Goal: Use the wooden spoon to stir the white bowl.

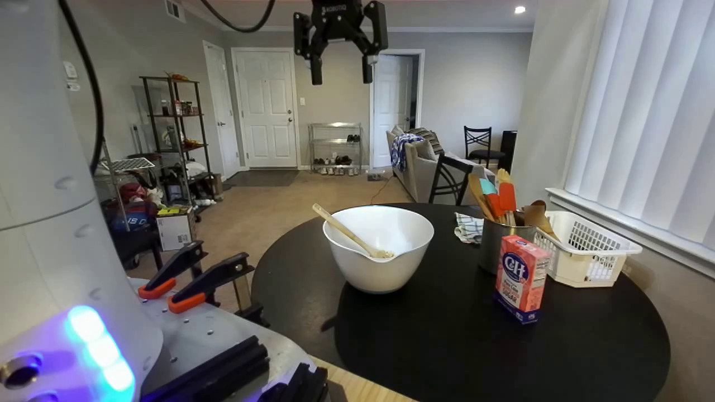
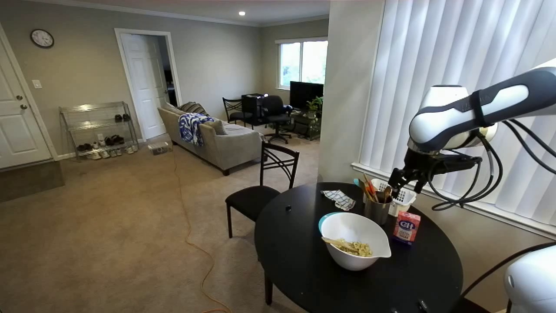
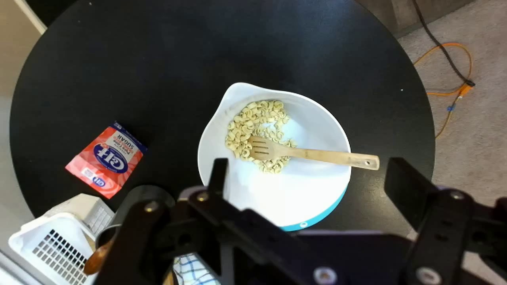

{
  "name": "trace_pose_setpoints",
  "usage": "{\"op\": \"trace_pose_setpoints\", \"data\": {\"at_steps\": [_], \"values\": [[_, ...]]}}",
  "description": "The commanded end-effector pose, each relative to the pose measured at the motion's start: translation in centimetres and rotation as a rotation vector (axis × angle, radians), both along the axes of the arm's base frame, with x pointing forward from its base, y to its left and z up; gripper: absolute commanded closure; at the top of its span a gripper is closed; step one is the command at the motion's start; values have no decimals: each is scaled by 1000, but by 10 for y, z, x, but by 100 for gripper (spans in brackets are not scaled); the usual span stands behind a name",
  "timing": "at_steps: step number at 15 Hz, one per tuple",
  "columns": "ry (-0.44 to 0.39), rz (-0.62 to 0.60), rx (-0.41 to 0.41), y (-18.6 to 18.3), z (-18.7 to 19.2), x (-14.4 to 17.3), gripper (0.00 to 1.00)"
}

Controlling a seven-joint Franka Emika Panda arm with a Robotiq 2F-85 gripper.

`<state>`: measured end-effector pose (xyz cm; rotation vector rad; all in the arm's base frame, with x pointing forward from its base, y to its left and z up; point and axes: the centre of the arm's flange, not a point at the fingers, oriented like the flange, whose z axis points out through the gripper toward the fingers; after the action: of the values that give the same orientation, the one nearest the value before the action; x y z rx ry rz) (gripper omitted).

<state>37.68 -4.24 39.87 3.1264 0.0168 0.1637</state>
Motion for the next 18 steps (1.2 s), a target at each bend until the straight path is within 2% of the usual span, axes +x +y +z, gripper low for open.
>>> {"op": "trace_pose_setpoints", "data": {"at_steps": [1, 5, 8, 11, 13, 15, 16, 18], "values": [[-16, 95, -139, 56, 13, 34, 0], [-30, 250, -287, 135, 7, 72, 0], [-71, 314, -405, 166, -18, 97, 0], [-123, 352, -519, 176, -44, 115, 0], [-138, 350, -565, 172, -65, 125, 0], [-116, 359, -585, 165, -84, 130, 0], [-109, 359, -570, 165, -66, 115, 0], [-91, 357, -569, 162, -76, 118, 0]]}}
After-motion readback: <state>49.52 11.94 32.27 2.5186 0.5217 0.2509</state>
